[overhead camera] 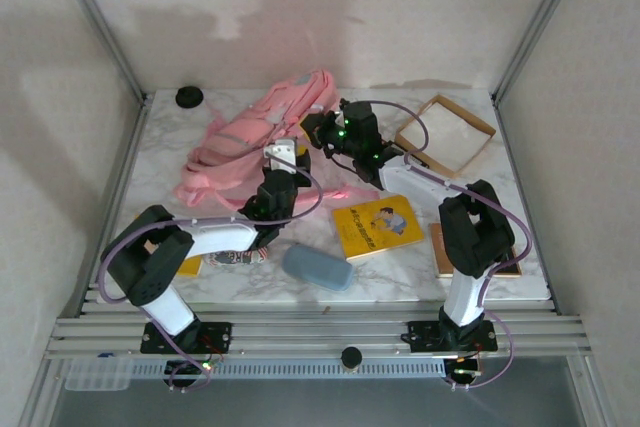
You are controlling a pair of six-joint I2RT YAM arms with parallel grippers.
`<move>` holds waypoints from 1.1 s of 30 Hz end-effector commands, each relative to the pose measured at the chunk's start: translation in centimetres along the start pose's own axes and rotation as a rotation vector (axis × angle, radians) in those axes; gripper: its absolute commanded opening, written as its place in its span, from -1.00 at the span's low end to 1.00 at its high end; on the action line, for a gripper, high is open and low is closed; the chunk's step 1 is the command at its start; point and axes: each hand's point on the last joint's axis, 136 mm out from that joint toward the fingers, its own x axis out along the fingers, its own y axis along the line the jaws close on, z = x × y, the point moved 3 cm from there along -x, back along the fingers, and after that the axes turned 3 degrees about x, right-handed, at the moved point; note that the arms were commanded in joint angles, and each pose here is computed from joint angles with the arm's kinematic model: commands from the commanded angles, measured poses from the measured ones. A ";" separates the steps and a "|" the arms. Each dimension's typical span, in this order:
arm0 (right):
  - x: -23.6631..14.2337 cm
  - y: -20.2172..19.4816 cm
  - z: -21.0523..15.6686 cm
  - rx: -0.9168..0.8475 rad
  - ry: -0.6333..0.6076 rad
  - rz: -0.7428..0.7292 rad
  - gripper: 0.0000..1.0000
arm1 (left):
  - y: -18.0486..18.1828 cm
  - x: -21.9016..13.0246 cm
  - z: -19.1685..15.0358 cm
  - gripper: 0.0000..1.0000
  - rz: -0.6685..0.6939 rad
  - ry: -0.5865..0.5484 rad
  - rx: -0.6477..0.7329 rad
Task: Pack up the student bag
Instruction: Unzip the student bag at the center of the table.
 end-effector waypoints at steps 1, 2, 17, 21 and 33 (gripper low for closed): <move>-1.8 6.0 -1.6 -0.050 0.029 0.185 -1.00 | 0.2 1.3 1.6 -0.39 0.027 -0.051 -0.022; -1.7 6.0 -1.6 -0.052 0.029 0.183 -1.00 | 0.2 1.4 1.6 -0.41 0.029 -0.052 -0.023; -1.4 5.9 -0.5 -0.062 -0.009 0.168 -1.00 | 1.4 0.2 0.9 -1.00 0.017 -0.013 -0.055; -1.6 5.6 0.8 -0.068 -0.049 0.151 -1.00 | 2.3 -1.0 0.3 -1.00 0.018 0.015 -0.069; -1.4 3.3 5.2 -0.058 -0.098 0.087 -1.00 | 3.8 -4.3 -2.1 -1.00 -0.025 0.195 -0.099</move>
